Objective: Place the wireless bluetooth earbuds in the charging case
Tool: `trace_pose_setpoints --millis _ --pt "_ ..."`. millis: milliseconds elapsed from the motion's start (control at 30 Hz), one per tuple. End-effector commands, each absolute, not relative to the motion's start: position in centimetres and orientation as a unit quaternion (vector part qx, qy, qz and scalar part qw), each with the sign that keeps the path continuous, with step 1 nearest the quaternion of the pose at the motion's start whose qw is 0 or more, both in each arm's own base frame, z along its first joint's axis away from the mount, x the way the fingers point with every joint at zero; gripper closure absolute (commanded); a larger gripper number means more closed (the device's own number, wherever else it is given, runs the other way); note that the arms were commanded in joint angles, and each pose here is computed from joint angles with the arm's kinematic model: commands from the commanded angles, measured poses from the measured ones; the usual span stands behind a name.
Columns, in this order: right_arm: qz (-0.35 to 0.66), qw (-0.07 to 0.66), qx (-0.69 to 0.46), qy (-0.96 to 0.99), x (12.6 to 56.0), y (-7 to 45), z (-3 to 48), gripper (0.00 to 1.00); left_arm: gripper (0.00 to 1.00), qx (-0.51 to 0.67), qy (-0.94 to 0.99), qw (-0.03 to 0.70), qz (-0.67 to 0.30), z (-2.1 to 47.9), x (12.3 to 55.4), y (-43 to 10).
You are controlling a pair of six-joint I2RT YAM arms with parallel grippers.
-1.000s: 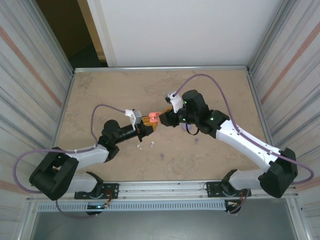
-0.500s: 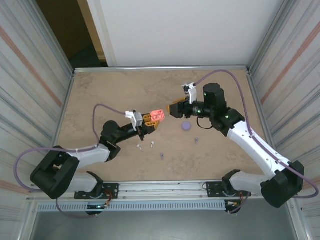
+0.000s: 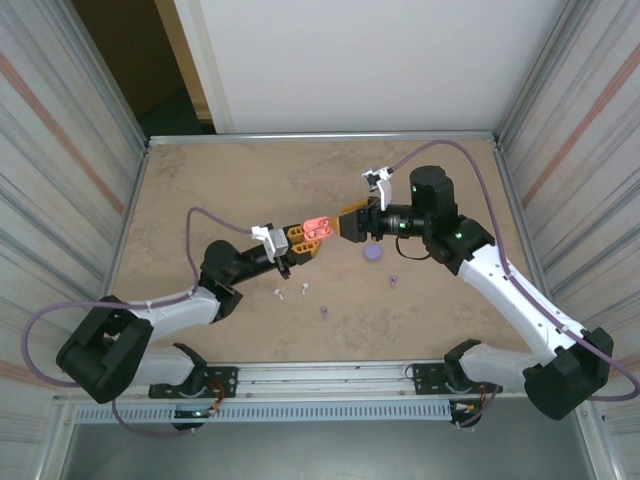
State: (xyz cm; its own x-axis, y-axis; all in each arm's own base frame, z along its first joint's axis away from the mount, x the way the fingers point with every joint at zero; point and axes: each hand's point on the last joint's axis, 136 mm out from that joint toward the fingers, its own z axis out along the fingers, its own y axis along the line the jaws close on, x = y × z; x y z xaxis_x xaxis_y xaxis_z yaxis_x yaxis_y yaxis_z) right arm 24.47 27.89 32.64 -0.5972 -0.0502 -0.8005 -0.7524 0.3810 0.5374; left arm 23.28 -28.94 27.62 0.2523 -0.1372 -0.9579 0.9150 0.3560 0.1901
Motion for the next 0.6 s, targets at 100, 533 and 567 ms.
trace_pose_setpoints --millis 100,533,567 --pt "0.491 0.367 -0.306 0.728 23.73 29.05 34.35 0.39 1.00 0.424 0.427 0.702 -0.381 30.46 22.44 -29.03" --pt "0.472 0.374 -0.304 0.738 24.01 28.97 33.87 0.39 1.00 0.421 0.434 0.701 -0.380 30.48 22.70 -29.04" --pt "0.466 0.375 -0.302 0.742 24.08 28.81 33.67 0.39 1.00 0.421 0.434 0.700 -0.380 30.45 22.73 -29.05"
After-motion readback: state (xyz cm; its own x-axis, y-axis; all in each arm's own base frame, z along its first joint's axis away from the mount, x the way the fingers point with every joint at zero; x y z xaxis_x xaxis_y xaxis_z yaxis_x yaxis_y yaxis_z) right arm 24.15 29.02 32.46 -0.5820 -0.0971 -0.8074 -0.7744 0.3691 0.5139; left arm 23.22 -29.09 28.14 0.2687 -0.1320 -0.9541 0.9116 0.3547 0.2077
